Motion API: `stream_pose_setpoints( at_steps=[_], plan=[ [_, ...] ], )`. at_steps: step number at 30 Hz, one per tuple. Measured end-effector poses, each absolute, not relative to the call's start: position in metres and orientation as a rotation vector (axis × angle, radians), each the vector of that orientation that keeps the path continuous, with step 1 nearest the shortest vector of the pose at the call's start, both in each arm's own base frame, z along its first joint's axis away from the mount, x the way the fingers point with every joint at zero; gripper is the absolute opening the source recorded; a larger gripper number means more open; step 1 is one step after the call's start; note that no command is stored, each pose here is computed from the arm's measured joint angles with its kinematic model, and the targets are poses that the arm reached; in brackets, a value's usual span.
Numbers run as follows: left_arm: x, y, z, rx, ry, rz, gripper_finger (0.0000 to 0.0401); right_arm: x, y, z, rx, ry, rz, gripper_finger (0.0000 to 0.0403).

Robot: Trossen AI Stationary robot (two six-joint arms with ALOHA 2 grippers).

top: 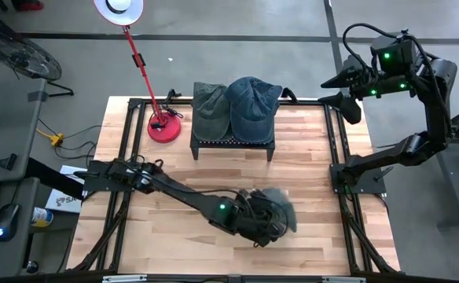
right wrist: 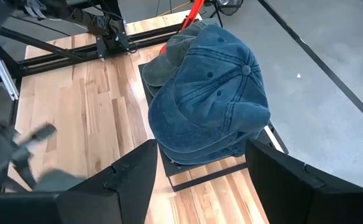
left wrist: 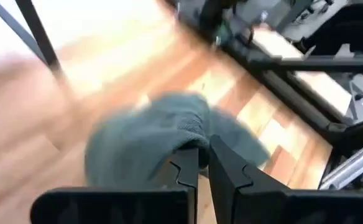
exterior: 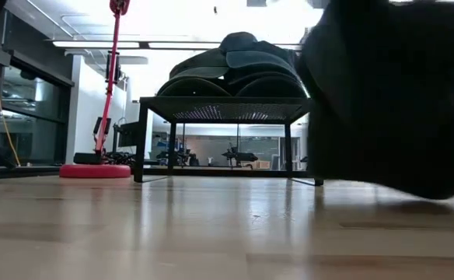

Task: Pick & Place hat
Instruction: Stack the gray cap on top of the other gray cap on the shelf

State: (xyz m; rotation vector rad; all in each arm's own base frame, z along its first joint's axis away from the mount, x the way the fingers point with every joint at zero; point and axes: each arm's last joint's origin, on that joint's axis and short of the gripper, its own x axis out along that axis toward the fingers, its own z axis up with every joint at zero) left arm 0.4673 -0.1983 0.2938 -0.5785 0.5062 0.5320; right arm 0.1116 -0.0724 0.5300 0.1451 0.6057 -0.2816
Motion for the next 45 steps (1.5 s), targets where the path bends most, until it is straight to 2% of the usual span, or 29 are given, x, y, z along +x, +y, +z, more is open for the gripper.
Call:
stream_pose_setpoints(
  at_steps=[5,15,20,25,31,45],
  plan=[
    [0.444,-0.195,0.33,-0.56,0.465,0.517,0.001,0.111,-0.072,0.53,0.147,0.608,-0.282,0.0236],
    [0.401,-0.182,0.38,-0.483,0.565,0.459,0.001,0.111,-0.071,0.529,0.157,0.609,-0.251,0.0236],
    [0.387,-0.175,0.405,-0.397,0.62,0.275,0.001,0.113,-0.068,0.531,0.176,0.568,-0.139,0.0236],
    [0.372,-0.168,0.426,-0.324,0.673,0.056,0.001,0.116,-0.06,0.533,0.161,0.523,0.062,0.0236],
    [0.369,-0.154,0.435,-0.287,0.715,-0.13,0.001,0.129,-0.043,0.532,0.117,0.515,0.305,0.0236],
    [0.375,-0.138,0.435,-0.312,0.777,-0.357,0.001,0.21,0.0,0.504,-0.008,0.736,0.53,0.0236]
  ],
)
